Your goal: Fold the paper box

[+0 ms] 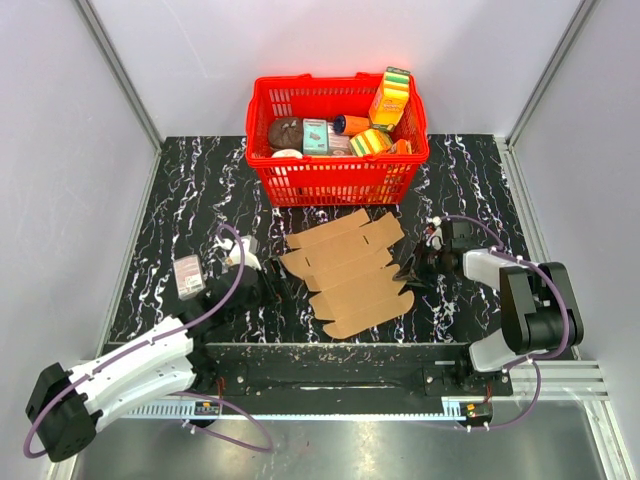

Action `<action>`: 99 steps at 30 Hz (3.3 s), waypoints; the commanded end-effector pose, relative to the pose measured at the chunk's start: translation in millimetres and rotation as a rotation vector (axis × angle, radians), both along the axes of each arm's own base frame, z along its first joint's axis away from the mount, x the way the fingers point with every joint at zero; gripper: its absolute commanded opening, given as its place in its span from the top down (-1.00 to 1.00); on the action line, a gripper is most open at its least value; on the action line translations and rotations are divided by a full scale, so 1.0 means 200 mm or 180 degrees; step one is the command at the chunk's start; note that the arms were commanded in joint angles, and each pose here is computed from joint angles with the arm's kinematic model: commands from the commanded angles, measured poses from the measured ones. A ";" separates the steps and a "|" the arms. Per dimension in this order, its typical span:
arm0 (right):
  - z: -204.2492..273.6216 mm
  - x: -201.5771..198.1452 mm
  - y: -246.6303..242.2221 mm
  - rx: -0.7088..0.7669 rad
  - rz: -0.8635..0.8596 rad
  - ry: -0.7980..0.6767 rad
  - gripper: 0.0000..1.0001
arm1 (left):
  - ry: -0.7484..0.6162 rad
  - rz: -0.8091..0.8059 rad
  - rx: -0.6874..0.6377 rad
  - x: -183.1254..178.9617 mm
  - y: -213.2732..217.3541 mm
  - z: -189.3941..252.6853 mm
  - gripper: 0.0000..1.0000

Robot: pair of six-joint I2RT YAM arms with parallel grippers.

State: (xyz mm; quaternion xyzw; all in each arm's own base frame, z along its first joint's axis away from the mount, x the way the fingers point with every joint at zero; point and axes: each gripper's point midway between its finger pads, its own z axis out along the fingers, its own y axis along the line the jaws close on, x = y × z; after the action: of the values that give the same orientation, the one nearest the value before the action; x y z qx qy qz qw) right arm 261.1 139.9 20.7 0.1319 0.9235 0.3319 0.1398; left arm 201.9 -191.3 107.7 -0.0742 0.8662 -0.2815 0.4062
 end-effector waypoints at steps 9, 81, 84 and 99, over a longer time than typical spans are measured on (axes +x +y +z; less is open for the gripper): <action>0.19 -0.06 0.03 0.0203 -0.0266 -0.0415 0.92 | -0.0125 0.0012 -0.0174 -0.01 0.00 0.08 -0.98; 0.22 -0.46 0.45 -0.0910 -0.1149 -0.0908 -0.39 | -0.0057 0.0205 0.0041 -0.02 0.08 0.01 -0.98; 0.32 -0.44 0.29 -0.1189 -0.1202 -0.1156 -0.61 | -0.0068 0.0196 0.0078 -0.01 0.08 0.01 -0.98; 0.79 0.04 -0.12 -0.2008 -0.1044 -0.1857 -1.00 | -0.0095 0.0163 0.0154 0.00 0.08 0.02 -0.98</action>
State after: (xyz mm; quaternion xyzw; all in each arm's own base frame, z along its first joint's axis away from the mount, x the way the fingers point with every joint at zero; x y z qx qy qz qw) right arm 243.0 114.0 155.7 0.2150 0.8565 0.0537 0.4661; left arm 195.2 -170.9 93.4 -0.0817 0.8791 -0.2362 0.4058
